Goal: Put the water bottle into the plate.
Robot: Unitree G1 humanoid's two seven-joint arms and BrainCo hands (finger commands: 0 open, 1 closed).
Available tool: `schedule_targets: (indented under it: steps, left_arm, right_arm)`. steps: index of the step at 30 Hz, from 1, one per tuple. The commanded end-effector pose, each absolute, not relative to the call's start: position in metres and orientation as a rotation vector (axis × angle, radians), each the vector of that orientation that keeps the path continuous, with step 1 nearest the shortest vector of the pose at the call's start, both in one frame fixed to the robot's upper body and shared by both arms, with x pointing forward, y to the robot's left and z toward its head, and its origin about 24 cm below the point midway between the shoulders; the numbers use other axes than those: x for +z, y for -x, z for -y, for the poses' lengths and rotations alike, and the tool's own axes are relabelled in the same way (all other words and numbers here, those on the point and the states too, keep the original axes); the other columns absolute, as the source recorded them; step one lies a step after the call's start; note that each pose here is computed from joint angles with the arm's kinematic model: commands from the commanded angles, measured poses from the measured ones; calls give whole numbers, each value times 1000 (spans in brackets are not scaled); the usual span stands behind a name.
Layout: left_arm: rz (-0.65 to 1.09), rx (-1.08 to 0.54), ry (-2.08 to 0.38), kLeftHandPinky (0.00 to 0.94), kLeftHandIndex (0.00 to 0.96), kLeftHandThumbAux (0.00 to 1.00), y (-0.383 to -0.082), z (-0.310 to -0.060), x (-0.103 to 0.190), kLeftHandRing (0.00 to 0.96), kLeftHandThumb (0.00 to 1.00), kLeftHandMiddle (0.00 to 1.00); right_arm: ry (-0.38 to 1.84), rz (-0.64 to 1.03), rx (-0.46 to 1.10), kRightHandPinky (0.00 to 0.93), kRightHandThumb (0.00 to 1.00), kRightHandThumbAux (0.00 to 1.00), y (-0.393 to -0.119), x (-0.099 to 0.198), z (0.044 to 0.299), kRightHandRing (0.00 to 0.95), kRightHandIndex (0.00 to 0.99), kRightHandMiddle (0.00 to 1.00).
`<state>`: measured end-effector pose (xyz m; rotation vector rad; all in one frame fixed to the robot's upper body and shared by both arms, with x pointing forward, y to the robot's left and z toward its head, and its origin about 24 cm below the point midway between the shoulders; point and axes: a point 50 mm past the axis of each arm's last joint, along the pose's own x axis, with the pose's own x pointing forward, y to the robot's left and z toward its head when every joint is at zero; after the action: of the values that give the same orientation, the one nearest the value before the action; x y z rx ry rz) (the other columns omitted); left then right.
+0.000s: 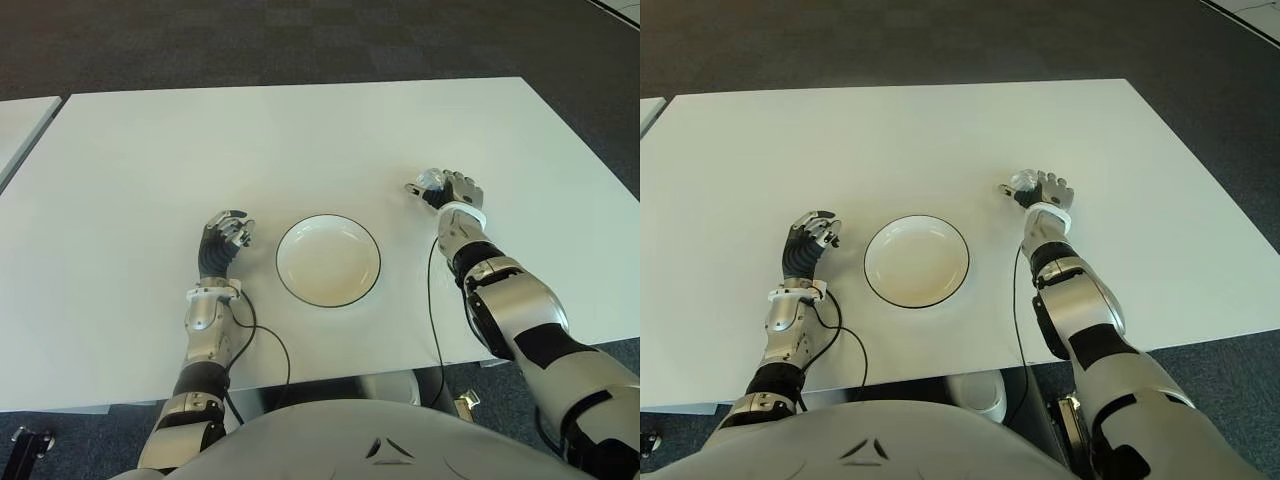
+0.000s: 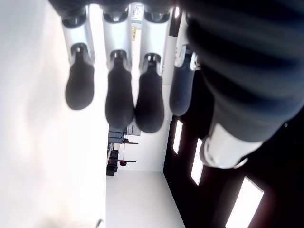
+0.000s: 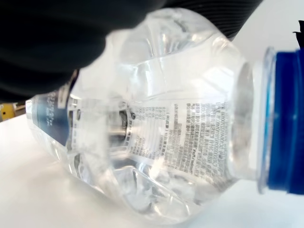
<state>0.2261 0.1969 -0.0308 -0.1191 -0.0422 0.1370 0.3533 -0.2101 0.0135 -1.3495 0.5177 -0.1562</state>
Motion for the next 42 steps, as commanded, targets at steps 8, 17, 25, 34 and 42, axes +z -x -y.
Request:
schedule_targets:
  steps: [8,17,25,34,42]
  left_arm:
    - [11,134,126,660,434,716,-223,-198,-35,675,706,682]
    - [11,134,124,676,435,716,-223,-199,-35,687,706,695]
    - [7,138,119,670,435,716,-223,-201,-34,691,706,699]
    - [12,139,133,660,435,716,-224,-201,-34,671,706,678]
    - [21,139,134,671,435,715,-224,-201,-33,680,706,688]
  right_arm:
    - [1365,-829,31,0,650,220,-311,-41,208,0,0,0]
    - [1391,-874,57,0,646,256,-306,-45,211,0,0,0]
    - [1367,-873,42,162,656,381,-307,-43,213,55,22,33]
    - [1230,-866,-45,320,693,544,-303,-47,216,204,356,200]
    - [1128,-826,-126,574,724,689,-304,-47,216,548,431,506]
